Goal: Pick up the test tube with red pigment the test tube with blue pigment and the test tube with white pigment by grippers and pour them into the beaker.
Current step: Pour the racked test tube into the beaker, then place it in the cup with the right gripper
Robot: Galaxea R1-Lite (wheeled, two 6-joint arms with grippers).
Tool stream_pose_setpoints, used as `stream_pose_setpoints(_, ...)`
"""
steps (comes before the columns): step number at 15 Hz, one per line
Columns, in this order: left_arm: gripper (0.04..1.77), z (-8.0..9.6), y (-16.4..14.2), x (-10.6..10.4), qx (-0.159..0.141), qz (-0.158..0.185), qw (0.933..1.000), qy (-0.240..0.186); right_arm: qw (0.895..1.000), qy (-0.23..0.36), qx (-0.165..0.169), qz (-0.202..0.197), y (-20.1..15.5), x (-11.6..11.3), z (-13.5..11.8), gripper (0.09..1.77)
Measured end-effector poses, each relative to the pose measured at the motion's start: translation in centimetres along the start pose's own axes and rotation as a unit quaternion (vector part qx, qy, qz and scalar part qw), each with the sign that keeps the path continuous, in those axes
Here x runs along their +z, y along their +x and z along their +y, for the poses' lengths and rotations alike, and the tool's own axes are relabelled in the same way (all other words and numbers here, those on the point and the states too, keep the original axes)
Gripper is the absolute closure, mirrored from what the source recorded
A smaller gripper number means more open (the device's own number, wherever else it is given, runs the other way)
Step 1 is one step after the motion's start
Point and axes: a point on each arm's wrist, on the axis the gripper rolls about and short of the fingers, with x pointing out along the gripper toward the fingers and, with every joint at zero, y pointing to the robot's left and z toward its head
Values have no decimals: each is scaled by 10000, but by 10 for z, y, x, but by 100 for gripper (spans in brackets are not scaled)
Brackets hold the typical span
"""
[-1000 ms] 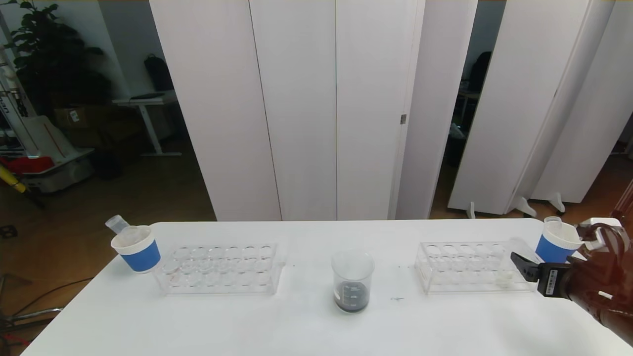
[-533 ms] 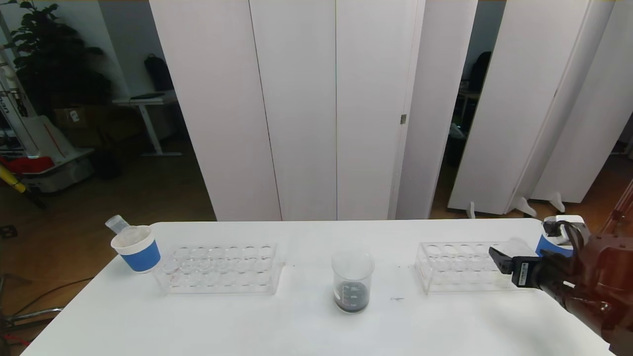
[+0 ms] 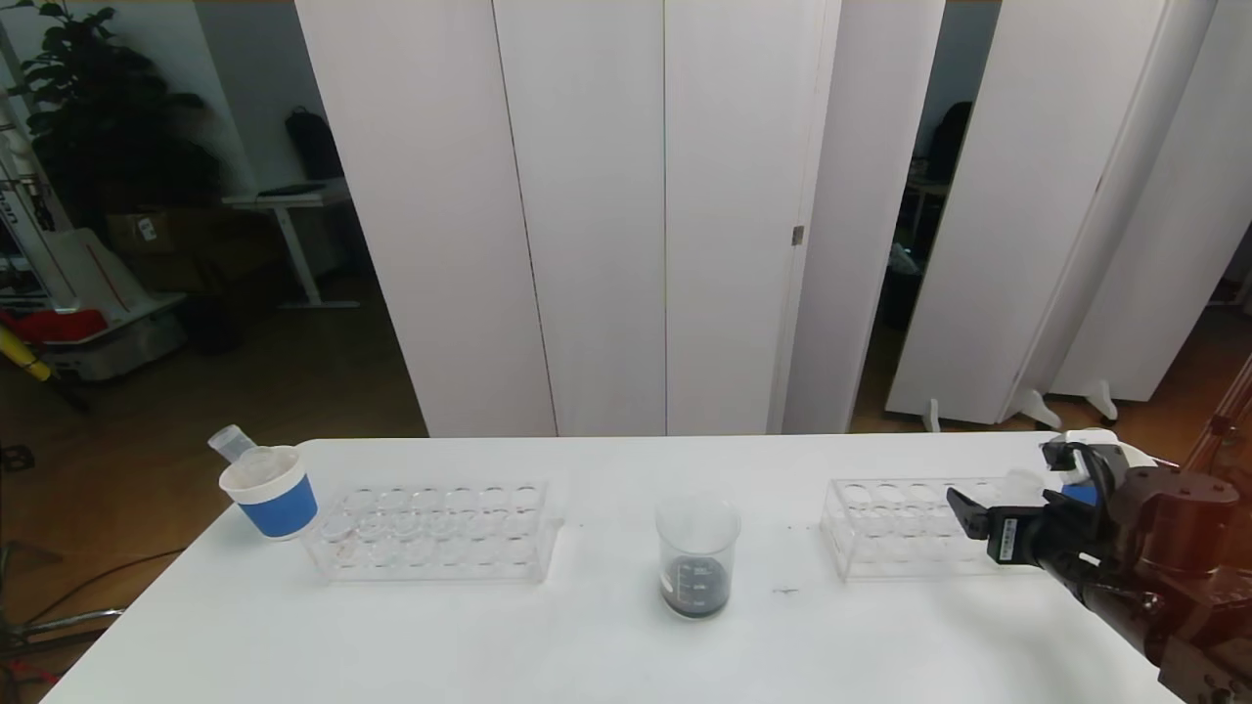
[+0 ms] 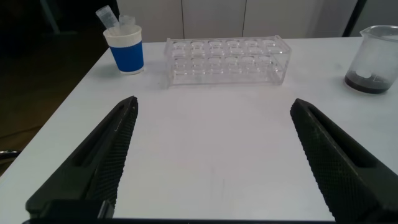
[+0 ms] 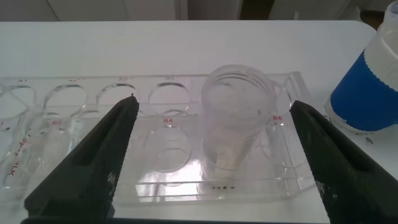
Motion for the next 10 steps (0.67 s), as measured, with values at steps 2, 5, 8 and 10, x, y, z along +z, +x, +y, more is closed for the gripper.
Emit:
stream_pose_setpoints(2, 6, 0, 0, 0, 0, 0, 10000, 0, 10000, 1, -50, -8, 4, 0, -3, 11)
stream_pose_setpoints(5, 6, 0, 0, 0, 0, -1, 10000, 2, 10000, -32, -56, -65, 7, 2, -3, 21)
stream_pose_setpoints(8, 6, 0, 0, 0, 0, -1, 10000, 2, 9999, -50, -33, -135, 7, 3, -1, 130)
stream_pose_setpoints(10, 6, 0, 0, 0, -2, -1, 10000, 0, 9999, -52, -14, -135, 6, 3, 0, 122)
